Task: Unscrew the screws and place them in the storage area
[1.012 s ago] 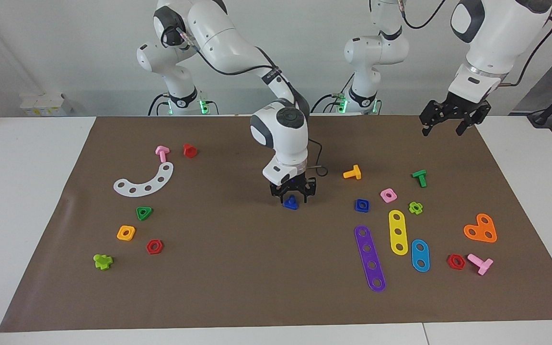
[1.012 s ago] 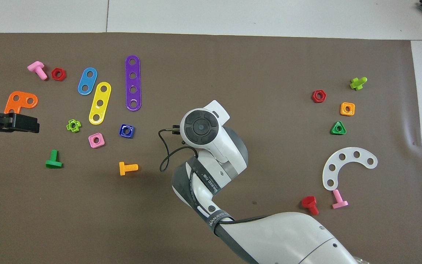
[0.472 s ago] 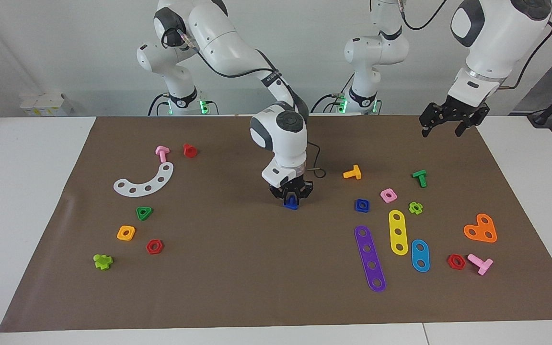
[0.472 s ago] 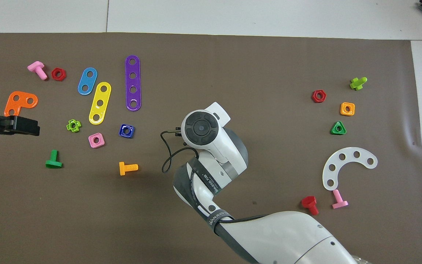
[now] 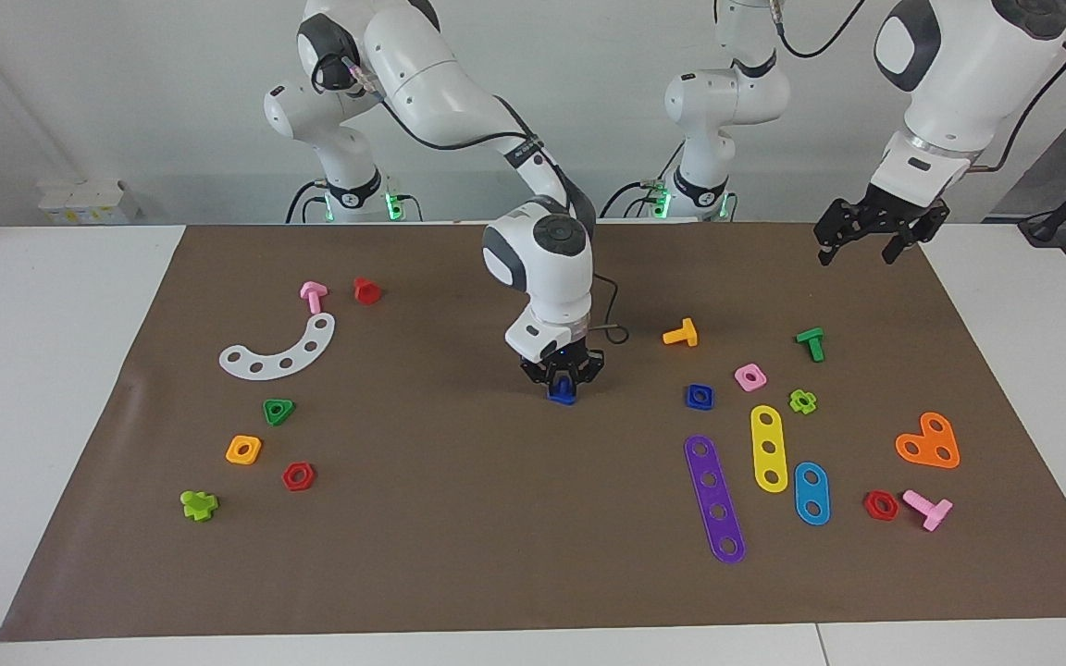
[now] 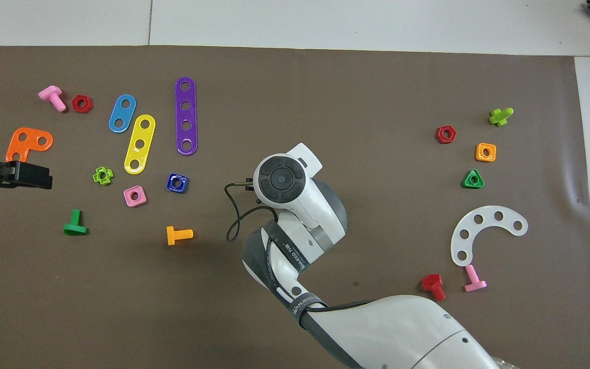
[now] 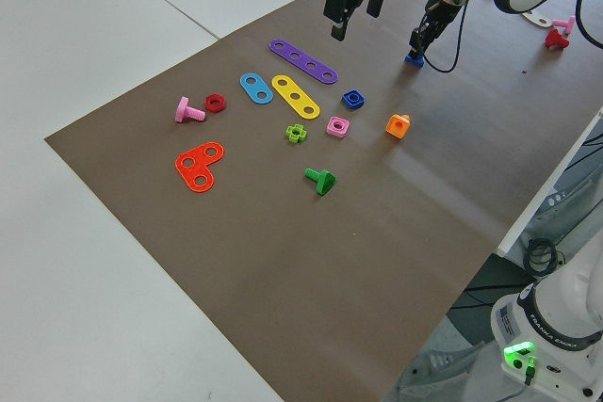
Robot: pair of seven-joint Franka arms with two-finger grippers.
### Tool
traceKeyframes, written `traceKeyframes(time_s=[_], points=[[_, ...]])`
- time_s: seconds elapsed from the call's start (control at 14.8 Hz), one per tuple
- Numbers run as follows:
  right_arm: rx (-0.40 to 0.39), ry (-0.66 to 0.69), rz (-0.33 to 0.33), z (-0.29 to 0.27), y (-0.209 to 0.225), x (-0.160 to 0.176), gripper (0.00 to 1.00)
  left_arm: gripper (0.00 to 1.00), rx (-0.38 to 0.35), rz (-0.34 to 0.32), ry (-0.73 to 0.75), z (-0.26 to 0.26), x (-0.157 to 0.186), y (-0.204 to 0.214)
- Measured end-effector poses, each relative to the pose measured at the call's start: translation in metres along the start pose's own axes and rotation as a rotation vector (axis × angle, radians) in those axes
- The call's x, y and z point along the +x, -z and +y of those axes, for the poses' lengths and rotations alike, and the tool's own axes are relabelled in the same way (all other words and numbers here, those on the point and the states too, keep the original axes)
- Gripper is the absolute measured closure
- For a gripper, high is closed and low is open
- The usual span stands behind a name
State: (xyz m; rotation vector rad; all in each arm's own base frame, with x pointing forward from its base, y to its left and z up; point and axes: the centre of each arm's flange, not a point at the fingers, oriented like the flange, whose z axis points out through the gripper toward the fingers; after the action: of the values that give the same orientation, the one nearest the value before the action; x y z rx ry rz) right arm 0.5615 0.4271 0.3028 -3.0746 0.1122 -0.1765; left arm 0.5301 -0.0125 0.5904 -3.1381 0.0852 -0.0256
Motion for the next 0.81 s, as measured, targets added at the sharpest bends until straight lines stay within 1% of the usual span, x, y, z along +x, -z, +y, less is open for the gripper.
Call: traceKeyframes(time_s=[0.07,0.13,0.2,0.27,0.47,0.61,0.74,0.81], points=[[0.0,0.0,0.0,0.0,0.0,0.0,0.64,0.0,0.0,0.0,0.0,0.0,0.0,0.0],[0.0,0.0,0.0,0.0,0.0,0.0,0.68,0.0,0.0,-0.001,-0.001,0.0,0.0,0.0],[0.001,0.0,0.001,0.0,0.001,0.0,0.78,0.0,0.0,-0.001,-0.001,0.001,0.0,0.0],[0.001,0.0,0.002,0.0,0.001,0.0,0.8,0.0,0.0,-0.001,-0.002,0.001,0.0,0.0],[0.003,-0.003,0.005,0.0,0.004,0.003,0.8,0.0,0.0,-0.001,-0.002,0.001,0.0,0.0],[0.006,-0.012,0.014,0.001,0.015,0.011,0.8,0.0,0.0,-0.001,0.0,0.0,0.0,0.0],[0.013,-0.049,0.035,0.019,0.045,0.032,0.8,0.0,0.0,-0.001,0.0,0.0,0.0,0.0],[0.014,-0.081,0.043,0.038,0.069,0.046,0.8,0.0,0.0,-0.001,0.0,0.0,0.0,0.0]])
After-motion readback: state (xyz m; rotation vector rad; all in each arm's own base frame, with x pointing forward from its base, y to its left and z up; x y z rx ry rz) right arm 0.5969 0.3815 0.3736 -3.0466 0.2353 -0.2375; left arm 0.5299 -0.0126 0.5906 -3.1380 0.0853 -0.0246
